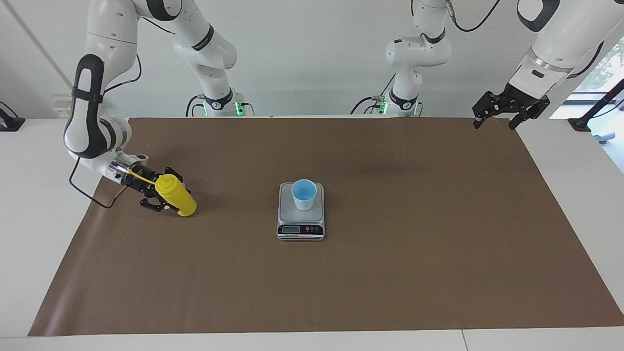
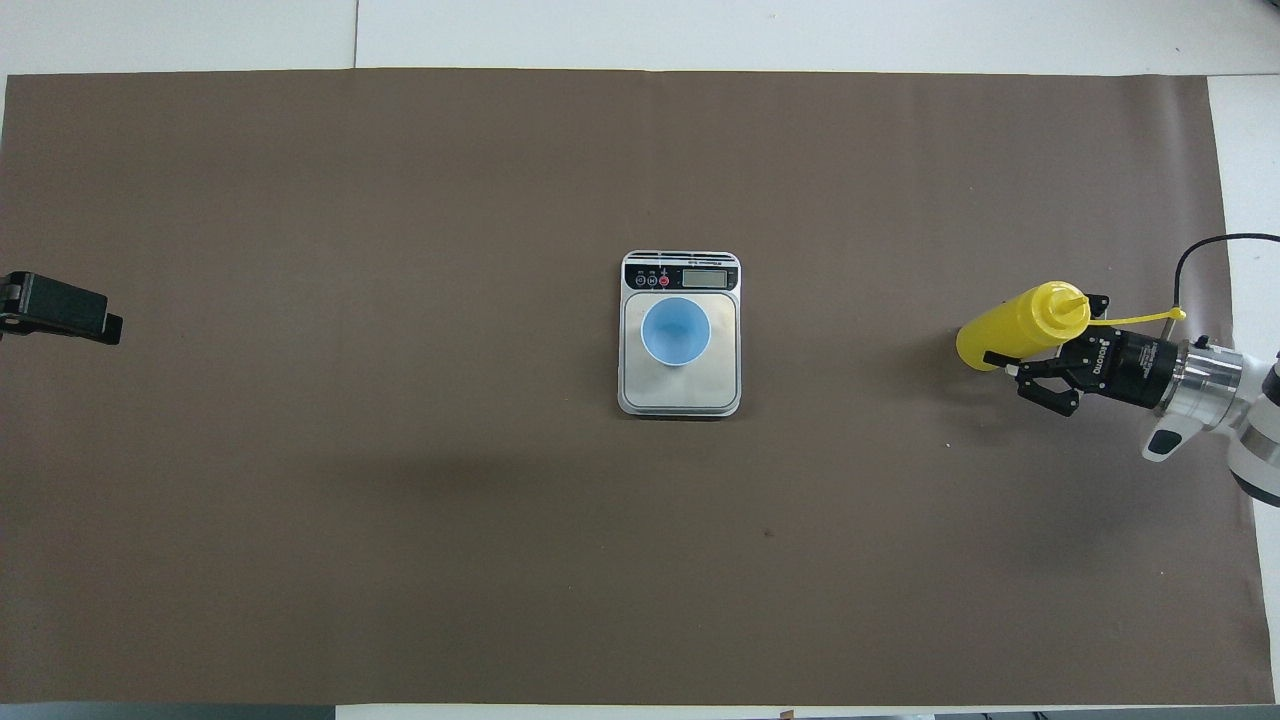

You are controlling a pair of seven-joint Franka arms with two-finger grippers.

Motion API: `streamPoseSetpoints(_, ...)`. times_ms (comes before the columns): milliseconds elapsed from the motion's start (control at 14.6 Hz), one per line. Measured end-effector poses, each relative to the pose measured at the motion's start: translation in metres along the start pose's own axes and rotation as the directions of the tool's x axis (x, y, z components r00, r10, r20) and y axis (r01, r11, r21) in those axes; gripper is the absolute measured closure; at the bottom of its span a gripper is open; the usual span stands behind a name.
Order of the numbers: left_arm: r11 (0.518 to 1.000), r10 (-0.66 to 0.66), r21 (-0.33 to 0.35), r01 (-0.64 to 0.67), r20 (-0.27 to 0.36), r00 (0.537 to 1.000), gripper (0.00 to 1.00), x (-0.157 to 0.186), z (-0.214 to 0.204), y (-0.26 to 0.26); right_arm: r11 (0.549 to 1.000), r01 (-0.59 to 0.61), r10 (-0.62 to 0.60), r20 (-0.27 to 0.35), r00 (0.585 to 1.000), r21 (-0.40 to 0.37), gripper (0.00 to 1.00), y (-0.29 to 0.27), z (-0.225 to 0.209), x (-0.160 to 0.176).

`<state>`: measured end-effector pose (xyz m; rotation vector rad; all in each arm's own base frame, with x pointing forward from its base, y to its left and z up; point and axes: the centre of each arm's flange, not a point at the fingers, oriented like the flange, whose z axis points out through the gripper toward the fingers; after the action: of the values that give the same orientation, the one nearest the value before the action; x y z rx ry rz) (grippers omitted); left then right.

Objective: Pour seasoning into cup on scale with both arms
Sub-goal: 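Stand the yellow bottle on the table and open the right gripper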

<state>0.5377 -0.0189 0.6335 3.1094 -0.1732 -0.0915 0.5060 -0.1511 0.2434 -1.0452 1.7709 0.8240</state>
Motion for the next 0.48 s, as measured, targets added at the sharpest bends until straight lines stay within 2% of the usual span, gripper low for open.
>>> streamPoseSetpoints(481, 1.000, -0.006, 0.000, 0.006, 0.001, 1.000, 0.00, -0.0008, -0.0005, -0.0033, 0.998, 0.059, -0.059, -0.012, 0.998, -0.002, 0.36, 0.0100, 0.0024, 0.0109)
